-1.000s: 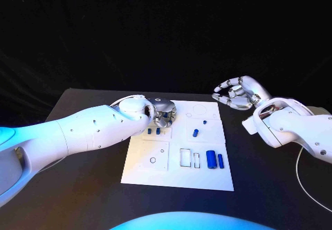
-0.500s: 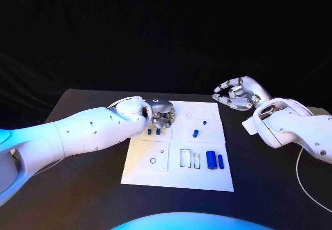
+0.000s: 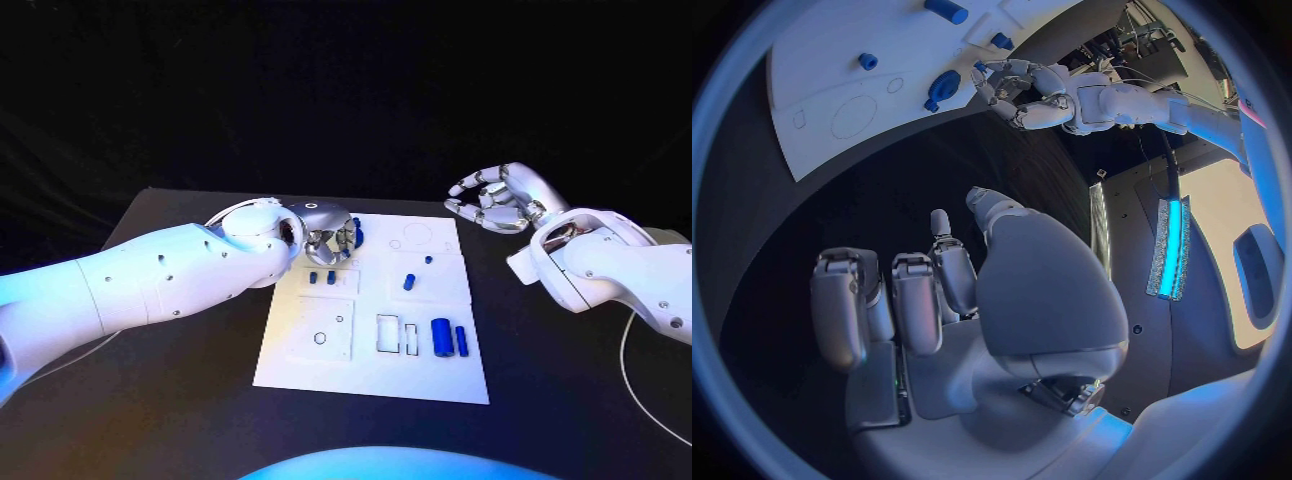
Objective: Assemble the parts on the task board
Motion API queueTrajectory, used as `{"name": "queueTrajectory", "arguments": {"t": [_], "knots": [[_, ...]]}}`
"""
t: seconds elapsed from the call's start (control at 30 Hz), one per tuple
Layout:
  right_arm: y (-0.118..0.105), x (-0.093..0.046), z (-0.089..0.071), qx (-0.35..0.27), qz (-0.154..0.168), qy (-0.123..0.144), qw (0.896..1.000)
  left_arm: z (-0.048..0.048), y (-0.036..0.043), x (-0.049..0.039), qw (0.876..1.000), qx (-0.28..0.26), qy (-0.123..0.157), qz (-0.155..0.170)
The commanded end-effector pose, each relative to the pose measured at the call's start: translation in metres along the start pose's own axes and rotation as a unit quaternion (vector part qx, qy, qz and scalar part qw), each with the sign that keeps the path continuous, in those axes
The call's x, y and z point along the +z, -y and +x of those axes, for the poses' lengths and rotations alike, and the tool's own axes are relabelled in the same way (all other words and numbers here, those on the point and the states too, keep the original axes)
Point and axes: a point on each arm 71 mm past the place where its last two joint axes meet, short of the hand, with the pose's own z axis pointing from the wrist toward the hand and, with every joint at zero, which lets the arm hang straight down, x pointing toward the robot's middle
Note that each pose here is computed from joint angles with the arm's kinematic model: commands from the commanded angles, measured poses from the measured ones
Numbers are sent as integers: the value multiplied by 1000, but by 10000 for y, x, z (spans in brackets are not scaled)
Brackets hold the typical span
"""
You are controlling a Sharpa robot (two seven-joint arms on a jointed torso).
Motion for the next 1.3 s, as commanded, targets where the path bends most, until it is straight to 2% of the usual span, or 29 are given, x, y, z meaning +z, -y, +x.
{"name": "queueTrajectory", "arguments": {"t": [0.03, 0.27, 0.5, 1.0, 1.3], "knots": [[-2, -3, 2, -2, -5, -3, 1000, -58, -14, -52, 1000, -10, 8, -6], [4, -5, -4, -2, -4, -3, 1000, -104, -174, -182, 1000, -16, 1, -26], [3, -5, -2, -2, -4, -3, 1000, -97, -294, -218, 999, -20, -5, -40], [-4, -3, 7, -2, -5, -4, 1000, 19, -292, -142, 998, -31, -26, -40], [-3, -4, 6, -2, -5, -4, 1000, 48, -287, -135, 998, -32, -36, -39]]}}
